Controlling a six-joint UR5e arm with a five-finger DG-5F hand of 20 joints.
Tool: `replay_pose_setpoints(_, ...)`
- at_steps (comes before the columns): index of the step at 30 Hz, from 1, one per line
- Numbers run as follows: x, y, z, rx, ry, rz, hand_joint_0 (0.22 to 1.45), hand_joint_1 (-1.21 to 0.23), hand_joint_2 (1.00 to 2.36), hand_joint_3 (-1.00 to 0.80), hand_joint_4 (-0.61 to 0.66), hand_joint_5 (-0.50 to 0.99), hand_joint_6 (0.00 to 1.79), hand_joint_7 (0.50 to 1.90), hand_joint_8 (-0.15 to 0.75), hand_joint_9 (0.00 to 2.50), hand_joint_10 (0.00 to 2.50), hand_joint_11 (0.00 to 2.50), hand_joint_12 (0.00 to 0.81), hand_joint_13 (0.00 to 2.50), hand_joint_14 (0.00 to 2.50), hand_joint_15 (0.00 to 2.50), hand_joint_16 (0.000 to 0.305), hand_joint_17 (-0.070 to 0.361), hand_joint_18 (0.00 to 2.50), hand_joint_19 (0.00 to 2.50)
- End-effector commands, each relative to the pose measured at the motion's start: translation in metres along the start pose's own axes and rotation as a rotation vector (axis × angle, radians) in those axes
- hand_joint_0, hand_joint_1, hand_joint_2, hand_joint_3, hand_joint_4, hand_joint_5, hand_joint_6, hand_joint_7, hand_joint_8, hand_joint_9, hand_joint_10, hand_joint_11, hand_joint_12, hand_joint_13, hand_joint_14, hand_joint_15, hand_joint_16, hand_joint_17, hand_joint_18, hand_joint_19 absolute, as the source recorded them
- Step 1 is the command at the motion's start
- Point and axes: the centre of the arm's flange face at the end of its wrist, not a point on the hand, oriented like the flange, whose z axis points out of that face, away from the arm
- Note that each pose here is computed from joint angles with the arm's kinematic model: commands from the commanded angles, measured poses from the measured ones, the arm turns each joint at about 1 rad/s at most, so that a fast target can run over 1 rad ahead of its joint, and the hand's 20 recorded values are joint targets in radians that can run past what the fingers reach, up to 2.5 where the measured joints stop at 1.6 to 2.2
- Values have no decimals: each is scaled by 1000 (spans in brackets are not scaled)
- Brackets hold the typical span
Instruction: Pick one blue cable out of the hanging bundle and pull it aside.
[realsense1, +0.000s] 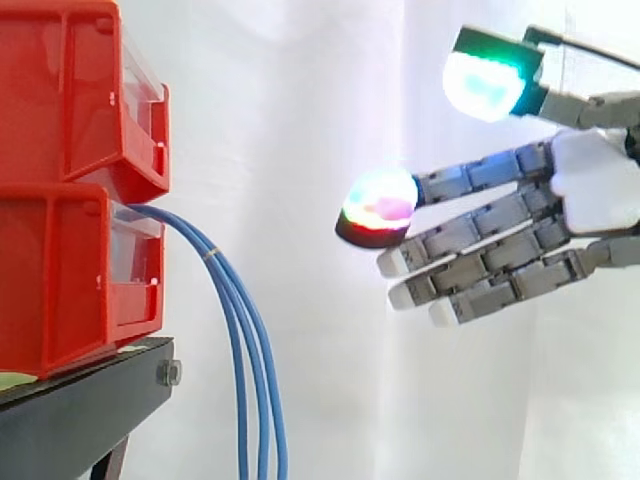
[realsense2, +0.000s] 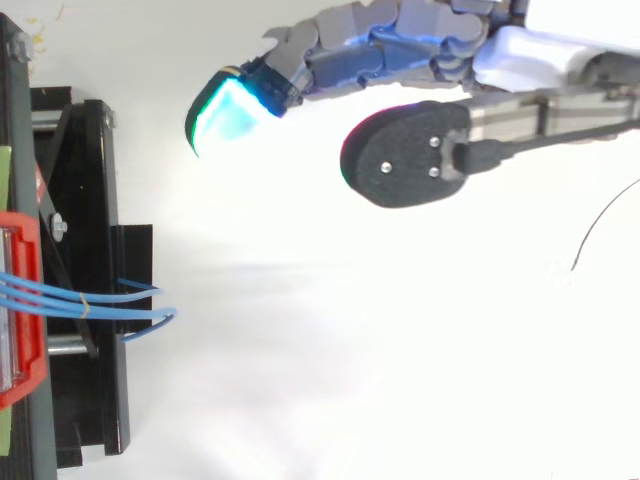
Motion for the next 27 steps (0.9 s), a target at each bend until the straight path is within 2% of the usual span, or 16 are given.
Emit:
replay_pose_setpoints(1, 2, -21, 10, 12, -12, -1, 461, -461, 1000, -500, 149, -237, 502, 667, 223, 384, 2, 67, 324, 32, 0, 14, 56, 126, 0, 115)
replay_pose_setpoints(6, 6, -30, 22, -34, -33, -3, 463, -464, 1000, -500, 159, -234, 501, 671, 227, 398, 2, 72, 324, 42, 0, 17, 56, 125, 0, 121)
replay_pose_setpoints(8, 7, -42, 28, -35, -48, -16, 464, -467, 1000, -500, 159, -232, 502, 674, 228, 404, 1, 75, 326, 47, 0, 14, 56, 125, 0, 121)
replay_pose_setpoints(11, 11, -65, 37, -31, -53, -19, 465, -468, 1000, -500, 164, -230, 502, 680, 230, 411, 2, 83, 325, 58, 0, 17, 55, 125, 0, 119)
replay_pose_setpoints(12, 15, -82, 47, -48, -56, -17, 465, -467, 1000, -500, 166, -228, 502, 682, 231, 414, 2, 77, 325, 59, 0, 18, 55, 125, 0, 126)
replay_pose_setpoints(13, 17, -90, 52, -63, -58, -13, 466, -468, 1000, -500, 169, -226, 502, 686, 231, 417, 2, 90, 326, 63, 1, 23, 55, 124, 0, 125)
replay_pose_setpoints(14, 17, -90, 52, -63, -58, -13, 466, -468, 1000, -500, 169, -226, 502, 690, 233, 422, 3, 91, 326, 65, 0, 23, 55, 124, 0, 125)
replay_pose_setpoints(15, 20, -92, 55, -85, -60, -7, 466, -468, 1000, -500, 172, -224, 502, 694, 232, 423, 2, 93, 326, 66, 1, 23, 55, 124, 0, 123)
replay_pose_setpoints(18, 28, -109, 64, -108, -64, -9, 469, -468, 1000, -500, 190, -217, 502, 710, 234, 434, 3, 100, 326, 78, 0, 23, 55, 123, 0, 130)
replay_pose_setpoints(20, 39, -132, 72, -121, -62, 1, 470, -469, 1000, -500, 195, -213, 502, 716, 234, 437, 2, 102, 325, 82, 0, 25, 55, 123, 0, 135)
replay_pose_setpoints(21, 41, -136, 73, -126, -61, 6, 470, -469, 1000, -500, 196, -212, 502, 717, 236, 442, 3, 111, 325, 87, 0, 30, 54, 123, 0, 136)
replay_pose_setpoints(22, 50, -153, 79, -133, -53, 20, 470, -469, 1000, -500, 200, -210, 502, 722, 238, 447, 4, 116, 325, 92, 0, 35, 54, 122, 0, 134)
replay_pose_setpoints(24, 55, -157, 82, -147, -49, 36, 471, -471, 1000, -500, 202, -208, 502, 724, 238, 450, 3, 117, 325, 94, 0, 27, 54, 122, 0, 141)
replay_pose_setpoints(25, 58, -166, 84, -147, -47, 45, 471, -470, 1000, -500, 205, -206, 502, 728, 237, 454, 4, 134, 324, 94, 2, 31, 54, 122, 0, 137)
replay_pose_setpoints(27, 63, -165, 87, -158, -44, 55, 471, -470, 1000, -500, 209, -205, 502, 732, 239, 462, 4, 136, 324, 95, 0, 34, 54, 122, 0, 137)
